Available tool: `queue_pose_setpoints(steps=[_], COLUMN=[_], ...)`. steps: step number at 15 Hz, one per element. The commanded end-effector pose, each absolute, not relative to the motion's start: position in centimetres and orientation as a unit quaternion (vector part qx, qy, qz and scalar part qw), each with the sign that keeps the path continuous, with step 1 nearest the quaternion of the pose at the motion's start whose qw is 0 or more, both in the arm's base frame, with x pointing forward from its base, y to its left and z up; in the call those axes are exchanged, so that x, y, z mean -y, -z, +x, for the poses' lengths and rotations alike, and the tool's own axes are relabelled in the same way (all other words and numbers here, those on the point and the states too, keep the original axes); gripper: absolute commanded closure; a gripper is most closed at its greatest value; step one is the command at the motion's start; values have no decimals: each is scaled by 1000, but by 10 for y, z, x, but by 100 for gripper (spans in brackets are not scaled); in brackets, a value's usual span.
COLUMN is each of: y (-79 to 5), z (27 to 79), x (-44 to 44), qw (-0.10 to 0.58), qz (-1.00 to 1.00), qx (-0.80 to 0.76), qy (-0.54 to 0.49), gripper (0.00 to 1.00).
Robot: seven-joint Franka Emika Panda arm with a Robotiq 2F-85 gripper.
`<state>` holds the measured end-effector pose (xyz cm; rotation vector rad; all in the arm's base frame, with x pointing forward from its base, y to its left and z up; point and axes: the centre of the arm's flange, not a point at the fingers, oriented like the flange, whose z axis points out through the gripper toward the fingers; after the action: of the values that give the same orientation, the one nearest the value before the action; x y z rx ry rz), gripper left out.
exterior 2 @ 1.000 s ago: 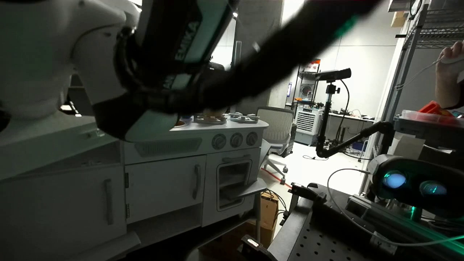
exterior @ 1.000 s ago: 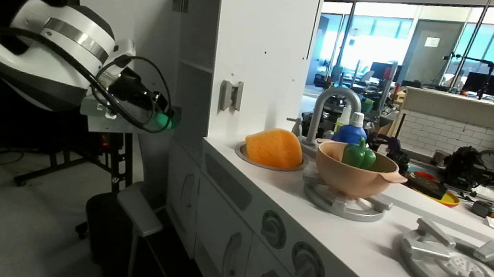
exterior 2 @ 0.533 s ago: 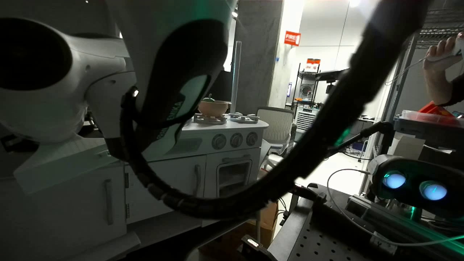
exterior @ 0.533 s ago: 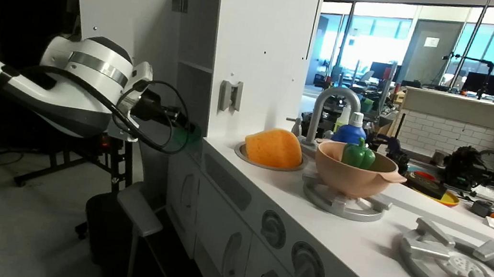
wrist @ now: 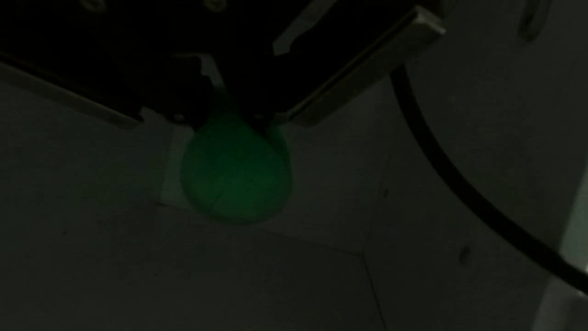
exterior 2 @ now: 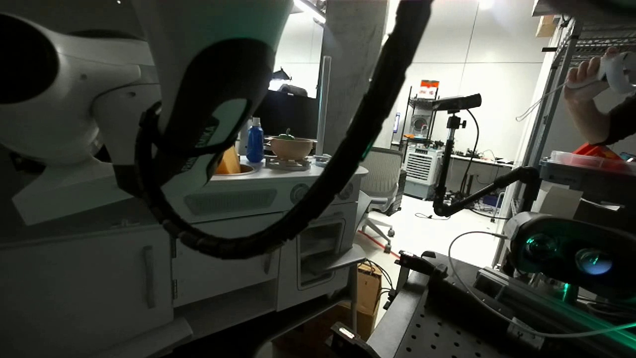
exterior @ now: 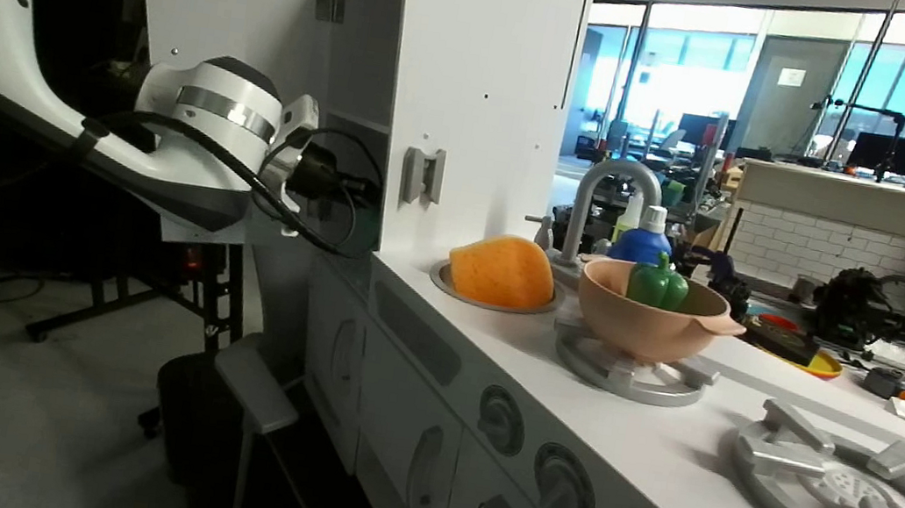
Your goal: Open the top cabinet on the left, place the green pear and yellow sponge on the bottom shelf of the open cabinet
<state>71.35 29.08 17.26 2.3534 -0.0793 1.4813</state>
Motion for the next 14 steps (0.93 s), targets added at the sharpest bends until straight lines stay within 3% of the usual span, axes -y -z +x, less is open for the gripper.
queue_pose_setpoints(steps=[1,3,10,14], y=[-164,-163,-164,-166], z=[759,767,780,781], x=[-311,-317,-331,-339], qw=[191,196,199,200], qz=[825,823,820,819], qx=[41,48,56,54], qy=[-531,-531,-534,-535], gripper=[56,50,1,0])
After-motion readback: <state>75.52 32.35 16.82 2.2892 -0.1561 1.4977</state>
